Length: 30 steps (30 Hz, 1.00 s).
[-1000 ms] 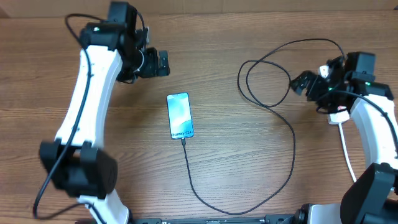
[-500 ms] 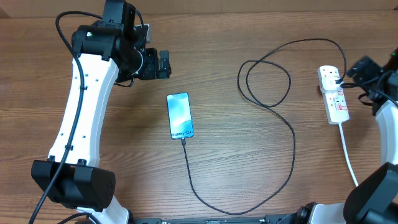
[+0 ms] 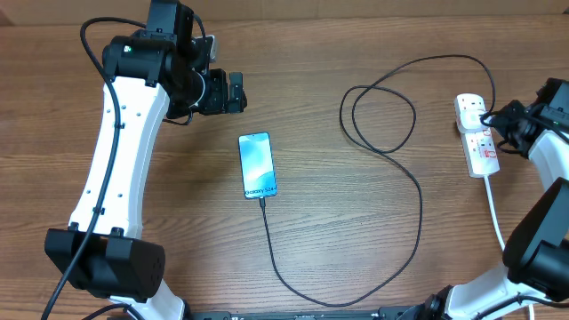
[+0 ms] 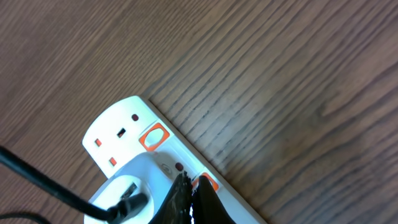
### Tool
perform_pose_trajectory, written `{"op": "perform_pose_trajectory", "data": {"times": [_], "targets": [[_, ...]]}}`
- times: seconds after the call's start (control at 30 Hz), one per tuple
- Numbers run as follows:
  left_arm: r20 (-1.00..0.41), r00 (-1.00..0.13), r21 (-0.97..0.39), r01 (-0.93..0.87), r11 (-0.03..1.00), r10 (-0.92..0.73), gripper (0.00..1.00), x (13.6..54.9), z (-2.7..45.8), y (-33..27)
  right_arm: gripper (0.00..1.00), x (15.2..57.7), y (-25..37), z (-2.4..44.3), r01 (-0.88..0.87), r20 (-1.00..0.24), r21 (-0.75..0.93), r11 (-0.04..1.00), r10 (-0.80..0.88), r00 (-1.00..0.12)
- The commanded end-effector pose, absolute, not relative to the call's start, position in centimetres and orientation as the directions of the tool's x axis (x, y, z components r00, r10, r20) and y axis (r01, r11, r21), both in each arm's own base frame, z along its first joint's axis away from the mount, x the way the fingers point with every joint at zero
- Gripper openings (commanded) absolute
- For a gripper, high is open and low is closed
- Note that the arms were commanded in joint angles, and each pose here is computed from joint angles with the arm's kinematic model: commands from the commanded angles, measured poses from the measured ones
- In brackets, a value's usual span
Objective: Plug charger to phone and switch on socket
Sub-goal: 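Press the power strip's orange switch beside the plug with the right gripper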
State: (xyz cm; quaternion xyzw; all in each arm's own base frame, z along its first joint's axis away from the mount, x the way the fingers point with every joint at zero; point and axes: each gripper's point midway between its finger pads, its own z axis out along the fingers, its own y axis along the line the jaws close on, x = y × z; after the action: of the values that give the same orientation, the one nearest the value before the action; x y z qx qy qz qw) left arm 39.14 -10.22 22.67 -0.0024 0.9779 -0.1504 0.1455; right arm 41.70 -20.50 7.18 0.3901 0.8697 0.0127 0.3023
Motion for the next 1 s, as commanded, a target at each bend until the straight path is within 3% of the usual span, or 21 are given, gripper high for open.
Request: {"op": "perform_pose_trajectory", "data": {"times": [0.0,0.43,0.97], "targets": [[-0.295,-0.955,-0.299,0.07,0.952,-0.022,1.0,39.1,23.0,-10.5,0.04,42.3,-20.7,6.8,0.671,-0.511,0.271,0.69,0.694,-0.507],[-0.296,-0.955,-0.299,0.071,0.952,-0.022,1.0,39.2,23.0,-10.5,0.04,42.3,-19.0,3.5,0.65,-0.413,0.317,0.691,0.717,-0.561],[-0.3,-0.954,-0.299,0.072,0.951,-0.022,1.0,39.3,23.0,-10.5,0.04,42.1,-18.8,3.3,0.651,-0.404,0.314,0.691,0.718,-0.567]]}}
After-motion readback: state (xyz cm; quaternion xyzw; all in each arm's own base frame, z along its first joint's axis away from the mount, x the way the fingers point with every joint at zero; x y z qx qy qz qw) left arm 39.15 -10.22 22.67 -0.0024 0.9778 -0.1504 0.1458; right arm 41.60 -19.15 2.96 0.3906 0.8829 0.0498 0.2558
